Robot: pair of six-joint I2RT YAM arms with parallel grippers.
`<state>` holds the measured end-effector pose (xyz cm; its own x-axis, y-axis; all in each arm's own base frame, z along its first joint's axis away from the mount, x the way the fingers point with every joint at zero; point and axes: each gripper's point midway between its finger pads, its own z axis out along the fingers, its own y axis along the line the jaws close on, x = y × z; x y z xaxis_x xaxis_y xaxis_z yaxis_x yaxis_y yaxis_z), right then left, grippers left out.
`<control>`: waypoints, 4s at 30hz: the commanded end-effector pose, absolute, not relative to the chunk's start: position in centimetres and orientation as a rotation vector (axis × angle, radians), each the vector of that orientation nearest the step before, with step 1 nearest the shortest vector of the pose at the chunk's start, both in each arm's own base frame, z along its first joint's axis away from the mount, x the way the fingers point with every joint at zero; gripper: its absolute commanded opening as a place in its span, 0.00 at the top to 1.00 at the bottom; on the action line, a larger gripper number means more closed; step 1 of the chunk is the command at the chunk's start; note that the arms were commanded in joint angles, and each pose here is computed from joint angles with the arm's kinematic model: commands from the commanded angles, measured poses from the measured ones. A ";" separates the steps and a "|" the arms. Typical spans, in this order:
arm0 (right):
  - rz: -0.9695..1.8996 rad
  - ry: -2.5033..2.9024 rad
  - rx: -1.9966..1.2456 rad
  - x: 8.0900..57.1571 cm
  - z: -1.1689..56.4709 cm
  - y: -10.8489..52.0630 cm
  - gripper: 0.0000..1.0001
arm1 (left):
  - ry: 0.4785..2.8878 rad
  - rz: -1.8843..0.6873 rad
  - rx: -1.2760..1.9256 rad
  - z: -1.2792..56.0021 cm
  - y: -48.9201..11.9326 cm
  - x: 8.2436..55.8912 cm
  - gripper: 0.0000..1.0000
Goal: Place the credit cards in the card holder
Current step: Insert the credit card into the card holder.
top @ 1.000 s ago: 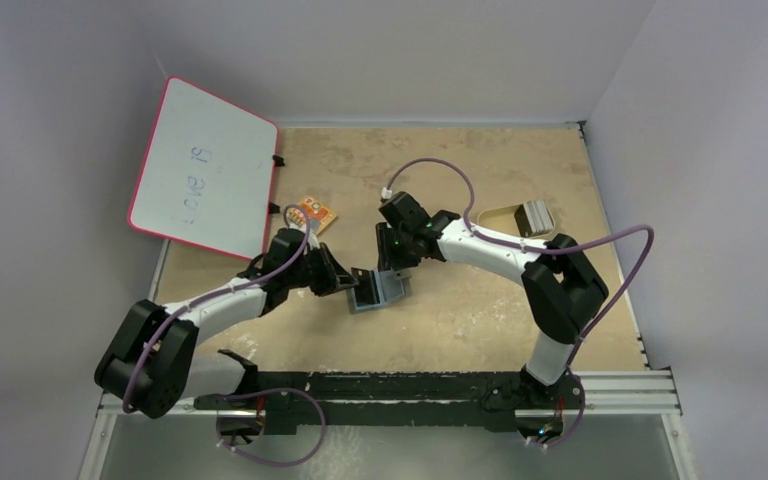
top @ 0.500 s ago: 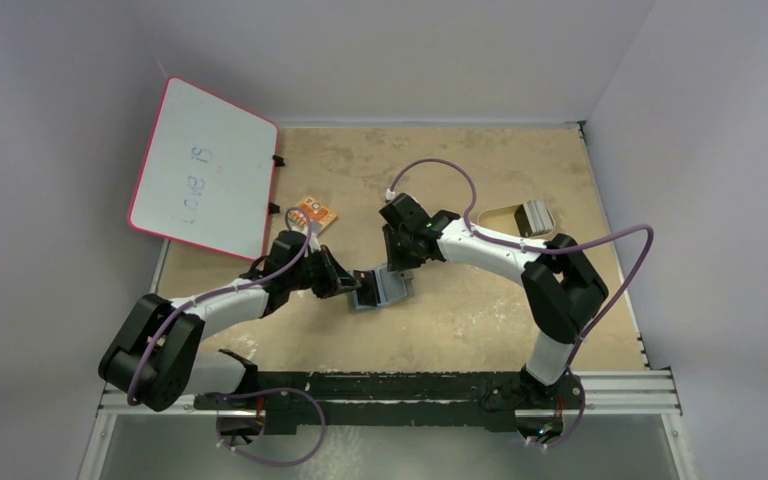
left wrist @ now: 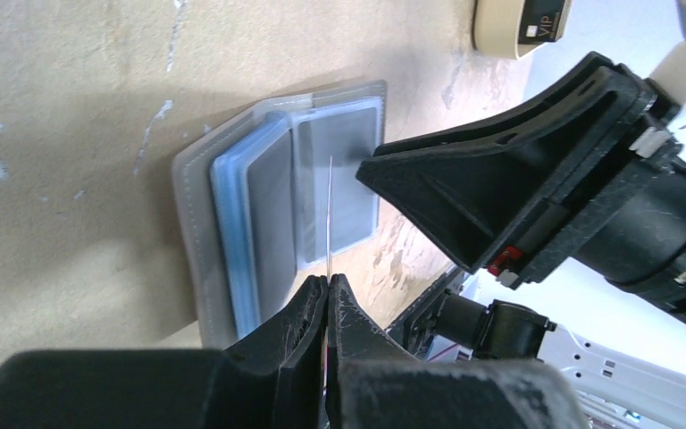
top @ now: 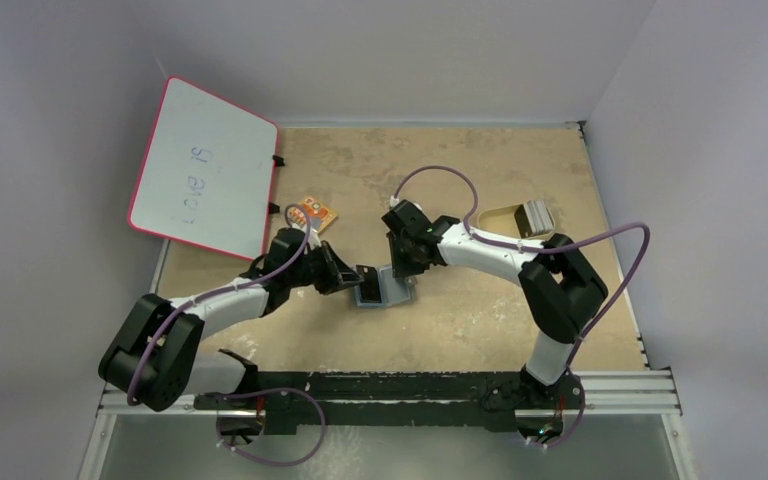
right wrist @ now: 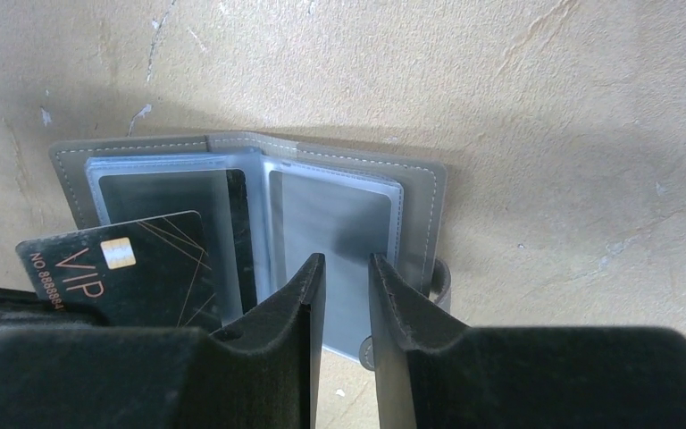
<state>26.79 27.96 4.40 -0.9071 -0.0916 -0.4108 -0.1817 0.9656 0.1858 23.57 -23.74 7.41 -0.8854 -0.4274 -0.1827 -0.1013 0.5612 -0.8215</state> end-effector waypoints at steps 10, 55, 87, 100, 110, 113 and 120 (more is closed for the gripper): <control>0.298 2.705 -0.161 26.7 3.6 27.6 0.72 | 2.386 -1.329 -0.412 8.3 -25.1 25.2 1.00; 0.206 2.692 -0.125 27.3 3.4 26.4 0.70 | 2.407 -1.363 -0.383 8.4 -26.7 25.4 1.00; 0.214 2.709 -0.169 27.0 2.1 26.6 0.71 | 2.589 -1.140 -0.377 4.3 -25.6 25.4 1.00; 0.208 2.717 -0.160 26.8 1.7 26.4 0.71 | 2.609 -1.127 -0.401 3.3 -25.7 25.5 1.00; 0.222 2.709 -0.158 26.7 1.6 26.3 0.71 | 2.592 -1.121 -0.436 3.2 -25.7 25.9 1.00; 0.242 2.699 -0.151 26.8 1.9 26.5 0.70 | 2.585 -1.114 -0.441 3.1 -25.7 26.0 1.00; 0.361 2.664 -0.097 27.8 2.8 26.9 0.70 | 2.570 -1.081 -0.451 2.5 -25.4 26.3 1.00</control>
